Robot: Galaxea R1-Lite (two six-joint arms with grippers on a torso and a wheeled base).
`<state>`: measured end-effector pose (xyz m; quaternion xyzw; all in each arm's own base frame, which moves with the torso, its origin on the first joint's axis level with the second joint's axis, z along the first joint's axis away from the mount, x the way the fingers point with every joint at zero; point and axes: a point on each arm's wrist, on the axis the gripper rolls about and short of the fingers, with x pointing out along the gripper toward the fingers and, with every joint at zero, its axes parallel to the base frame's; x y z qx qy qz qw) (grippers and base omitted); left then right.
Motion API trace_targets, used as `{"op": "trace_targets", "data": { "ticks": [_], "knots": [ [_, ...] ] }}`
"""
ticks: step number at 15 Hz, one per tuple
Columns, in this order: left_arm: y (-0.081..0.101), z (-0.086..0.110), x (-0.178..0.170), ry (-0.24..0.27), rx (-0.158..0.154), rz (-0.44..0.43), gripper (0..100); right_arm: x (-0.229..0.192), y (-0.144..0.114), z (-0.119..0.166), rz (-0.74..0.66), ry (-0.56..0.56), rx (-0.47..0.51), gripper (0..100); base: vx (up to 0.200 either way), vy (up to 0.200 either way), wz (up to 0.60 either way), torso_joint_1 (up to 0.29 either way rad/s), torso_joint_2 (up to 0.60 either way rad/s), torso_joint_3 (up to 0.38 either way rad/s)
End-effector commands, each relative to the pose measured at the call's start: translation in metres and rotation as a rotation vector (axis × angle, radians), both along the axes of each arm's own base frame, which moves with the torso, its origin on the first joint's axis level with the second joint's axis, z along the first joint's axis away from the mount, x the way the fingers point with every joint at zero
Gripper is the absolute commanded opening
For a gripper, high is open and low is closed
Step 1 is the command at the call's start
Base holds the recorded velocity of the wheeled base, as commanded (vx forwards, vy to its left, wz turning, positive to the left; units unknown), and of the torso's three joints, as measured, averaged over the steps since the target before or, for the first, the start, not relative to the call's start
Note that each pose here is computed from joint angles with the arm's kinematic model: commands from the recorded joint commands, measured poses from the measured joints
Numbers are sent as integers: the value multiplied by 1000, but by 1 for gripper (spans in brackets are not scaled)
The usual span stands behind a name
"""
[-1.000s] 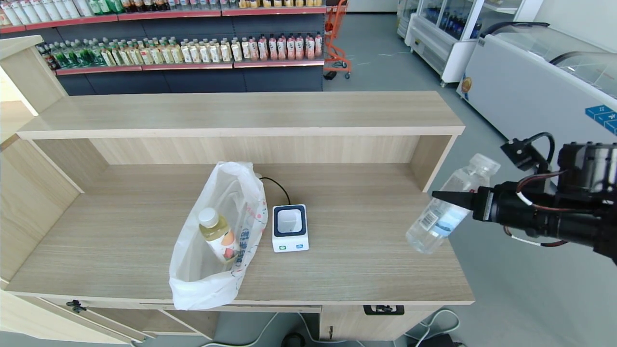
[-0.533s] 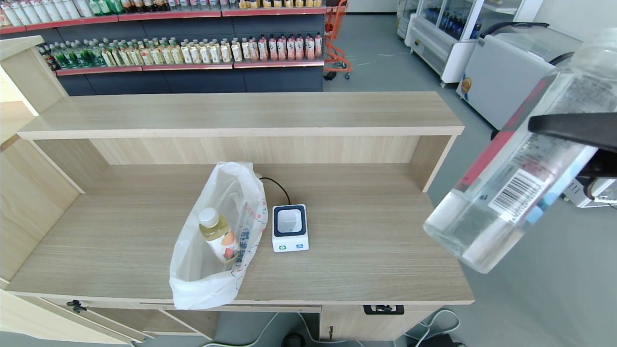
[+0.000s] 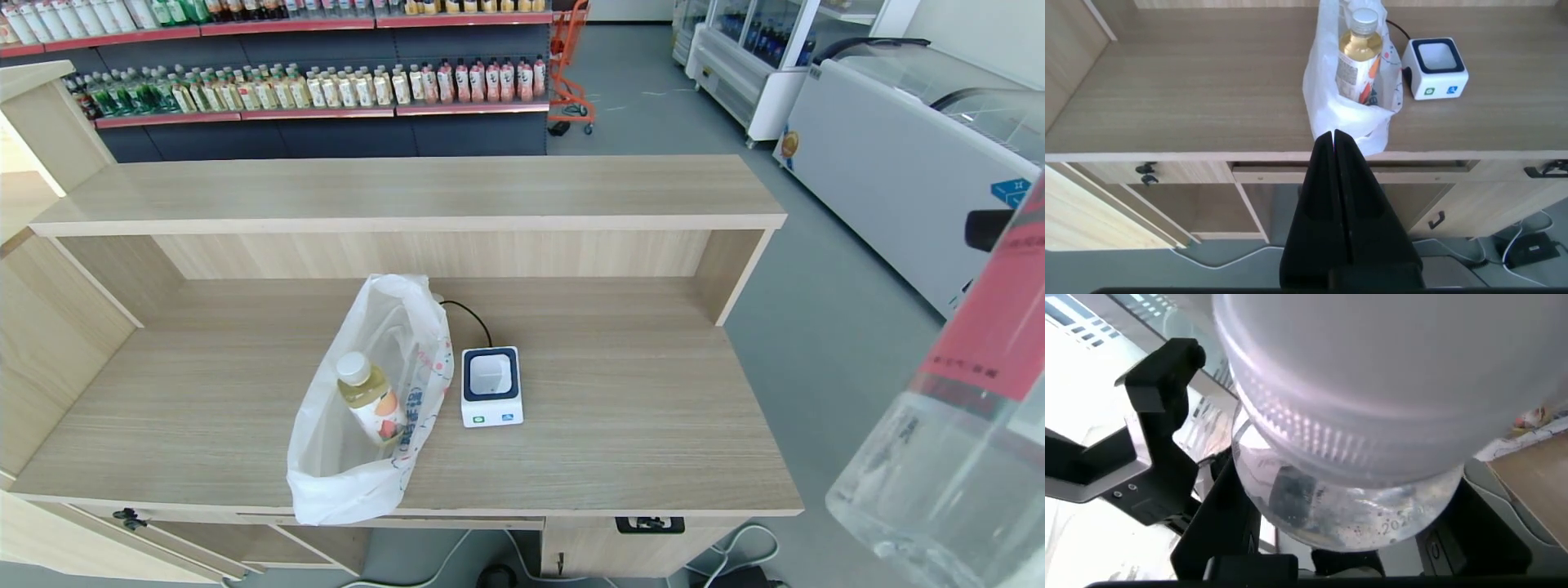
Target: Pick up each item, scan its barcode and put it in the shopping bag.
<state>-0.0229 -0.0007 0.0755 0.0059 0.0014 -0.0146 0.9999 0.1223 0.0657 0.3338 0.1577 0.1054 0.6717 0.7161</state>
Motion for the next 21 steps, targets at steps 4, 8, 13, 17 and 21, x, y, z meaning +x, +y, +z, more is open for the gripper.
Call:
{"op": "trace_targets", "data": {
  "ticks": [4,8,13,17,21],
  "knots": [
    [0,0,0,-1,0,0,0,-15,11,8,127,2,15,0,0,0,0,0,0,0],
    [0,0,0,0,0,0,0,-12,16,4,146,31,3,0,0,0,0,0,0,0],
    [0,0,0,0,0,0,0,-14,16,-4,149,67,-13,0,0,0,0,0,0,0],
    [0,0,0,2,0,0,0,-16,14,-5,143,64,-12,0,0,0,0,0,0,0],
    [0,0,0,-1,0,0,0,-15,14,-5,141,63,-12,0,0,0,0,0,0,0]
  ]
}}
